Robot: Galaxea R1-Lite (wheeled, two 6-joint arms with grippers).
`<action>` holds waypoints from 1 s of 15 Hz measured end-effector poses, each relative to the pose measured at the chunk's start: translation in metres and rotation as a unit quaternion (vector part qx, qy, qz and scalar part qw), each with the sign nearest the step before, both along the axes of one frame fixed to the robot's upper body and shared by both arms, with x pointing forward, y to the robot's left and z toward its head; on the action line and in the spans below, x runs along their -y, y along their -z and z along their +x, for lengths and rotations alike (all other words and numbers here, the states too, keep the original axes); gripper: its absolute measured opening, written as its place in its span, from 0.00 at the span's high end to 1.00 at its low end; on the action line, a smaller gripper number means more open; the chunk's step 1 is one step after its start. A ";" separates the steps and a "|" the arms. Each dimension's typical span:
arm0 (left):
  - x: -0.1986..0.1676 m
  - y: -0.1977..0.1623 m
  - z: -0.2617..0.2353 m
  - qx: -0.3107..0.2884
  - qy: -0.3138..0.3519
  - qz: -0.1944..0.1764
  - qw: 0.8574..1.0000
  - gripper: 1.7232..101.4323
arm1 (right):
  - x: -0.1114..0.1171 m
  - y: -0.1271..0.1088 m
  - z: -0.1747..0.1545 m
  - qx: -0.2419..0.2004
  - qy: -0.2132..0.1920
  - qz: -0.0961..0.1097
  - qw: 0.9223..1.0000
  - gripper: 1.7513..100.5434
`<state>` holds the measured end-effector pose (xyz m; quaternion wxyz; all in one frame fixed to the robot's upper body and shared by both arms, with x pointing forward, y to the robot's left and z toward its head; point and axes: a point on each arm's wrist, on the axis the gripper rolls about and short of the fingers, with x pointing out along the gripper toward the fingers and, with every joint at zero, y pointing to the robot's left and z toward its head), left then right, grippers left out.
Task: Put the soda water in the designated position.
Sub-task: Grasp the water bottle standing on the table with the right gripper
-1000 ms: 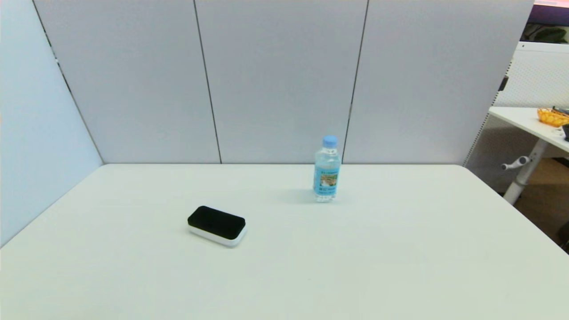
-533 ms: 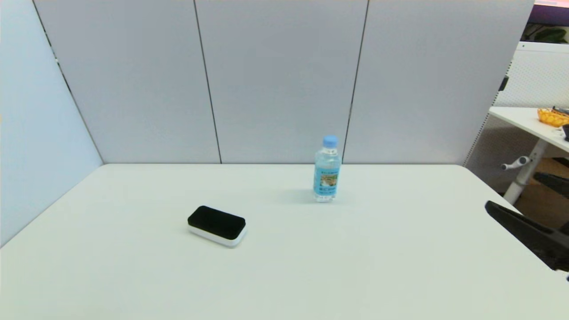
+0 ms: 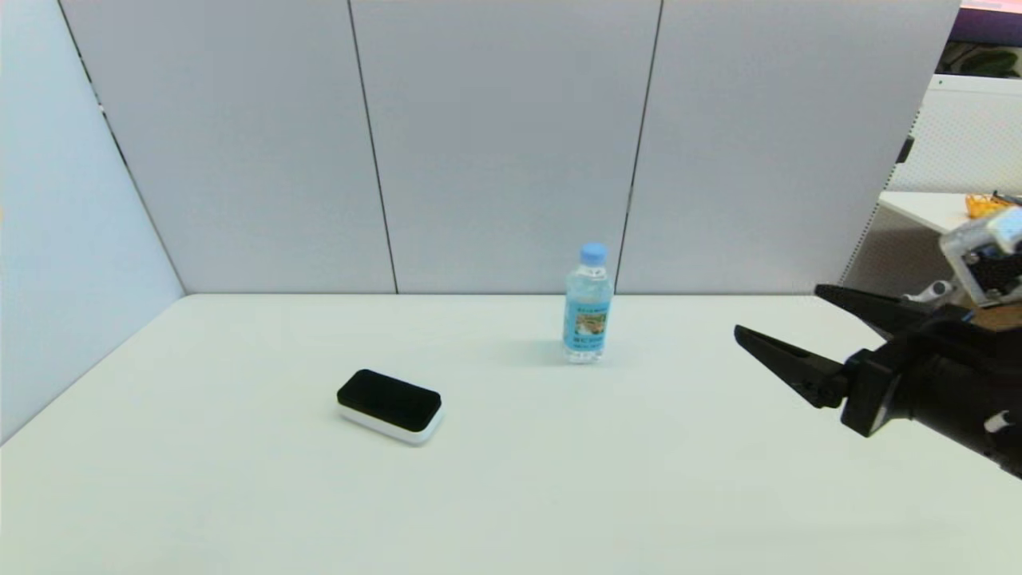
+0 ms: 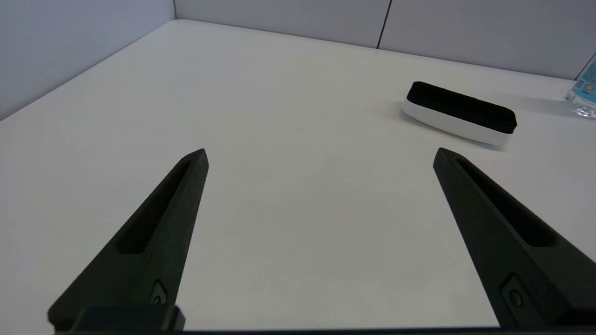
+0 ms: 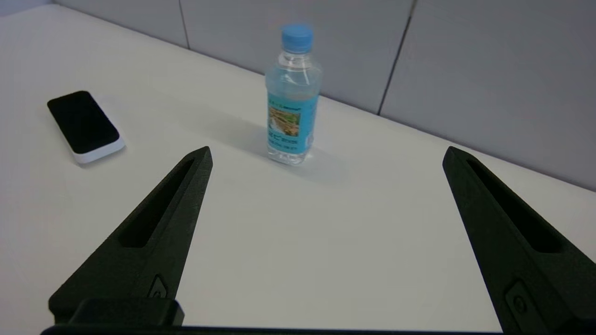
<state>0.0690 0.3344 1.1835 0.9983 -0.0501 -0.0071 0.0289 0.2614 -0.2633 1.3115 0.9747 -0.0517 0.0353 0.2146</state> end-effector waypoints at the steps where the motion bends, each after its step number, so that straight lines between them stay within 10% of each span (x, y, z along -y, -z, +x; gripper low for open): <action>1: 0.000 0.000 0.000 0.000 0.000 0.000 1.000 0.04 | -0.005 0.001 0.008 -0.001 -0.005 -0.001 1.000 0.03; 15: 0.000 0.000 0.000 0.000 0.000 0.000 1.000 0.04 | -0.113 0.024 0.100 -0.009 0.027 -0.015 0.999 0.03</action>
